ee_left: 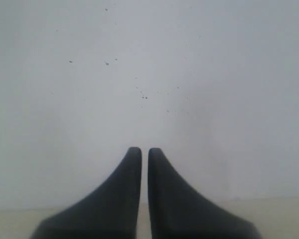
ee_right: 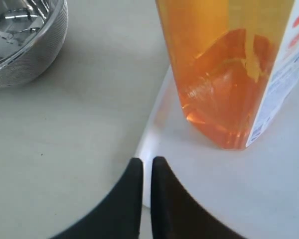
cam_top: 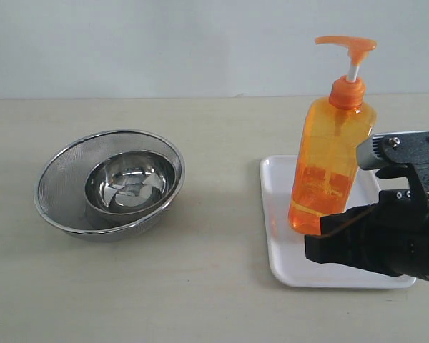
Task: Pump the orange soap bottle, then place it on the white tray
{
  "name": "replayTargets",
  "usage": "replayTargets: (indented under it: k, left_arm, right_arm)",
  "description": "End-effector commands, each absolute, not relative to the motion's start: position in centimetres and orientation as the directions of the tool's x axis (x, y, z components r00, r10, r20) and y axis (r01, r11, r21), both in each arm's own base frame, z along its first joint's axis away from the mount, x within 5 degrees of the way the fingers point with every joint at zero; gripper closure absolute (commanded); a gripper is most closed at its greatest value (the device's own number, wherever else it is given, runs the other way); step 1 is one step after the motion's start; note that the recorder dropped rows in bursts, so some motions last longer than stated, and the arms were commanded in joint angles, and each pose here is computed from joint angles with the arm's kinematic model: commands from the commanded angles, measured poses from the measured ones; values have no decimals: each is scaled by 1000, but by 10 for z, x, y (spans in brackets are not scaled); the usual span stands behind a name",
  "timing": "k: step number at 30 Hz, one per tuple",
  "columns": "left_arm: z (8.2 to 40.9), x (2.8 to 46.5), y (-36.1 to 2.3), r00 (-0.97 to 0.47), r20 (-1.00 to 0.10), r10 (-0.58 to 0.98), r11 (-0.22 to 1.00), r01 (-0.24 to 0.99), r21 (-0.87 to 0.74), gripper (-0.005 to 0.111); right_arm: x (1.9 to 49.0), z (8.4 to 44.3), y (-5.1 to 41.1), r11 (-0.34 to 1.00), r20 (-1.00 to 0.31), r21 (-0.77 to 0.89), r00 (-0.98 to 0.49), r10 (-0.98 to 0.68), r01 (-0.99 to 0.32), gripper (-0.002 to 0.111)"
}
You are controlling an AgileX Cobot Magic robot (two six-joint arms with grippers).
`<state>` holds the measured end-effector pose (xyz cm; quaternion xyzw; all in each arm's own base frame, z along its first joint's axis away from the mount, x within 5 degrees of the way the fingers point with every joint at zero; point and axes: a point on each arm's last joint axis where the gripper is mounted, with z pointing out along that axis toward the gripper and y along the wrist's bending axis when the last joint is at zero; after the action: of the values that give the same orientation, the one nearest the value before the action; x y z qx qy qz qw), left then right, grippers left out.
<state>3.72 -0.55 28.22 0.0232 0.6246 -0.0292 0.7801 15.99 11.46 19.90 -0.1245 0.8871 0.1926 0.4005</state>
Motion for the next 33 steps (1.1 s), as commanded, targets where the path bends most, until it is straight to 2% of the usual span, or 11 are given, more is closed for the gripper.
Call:
replayTargets:
  k: [1,7,14,16,24,33]
  left_arm:
    - [278,38,-7,186,-982,-5,996,85,11,102]
    - [259,44,-6,134,-990,37,996,71,47,102]
    - [219,55,0,132,-991,10,1000,1,10,102]
    - [218,56,1,144,-990,10,1000,-9,9,102]
    - [205,56,-4,-3,-999,48,998,49,48,102]
    - [187,55,-1,-200,-980,19,1000,22,15,102]
  right_arm:
    - [160,200,113,897,-769,232,-636,-67,-376,107]
    - [160,200,113,897,-769,232,-636,-67,-376,107]
    - [159,200,113,896,-767,233,-638,-69,-377,107]
    - [159,199,113,895,-764,235,-641,-71,-379,107]
    - [160,200,113,897,-767,233,-637,-69,-377,107]
    - [160,200,113,897,-767,233,-637,-69,-377,107]
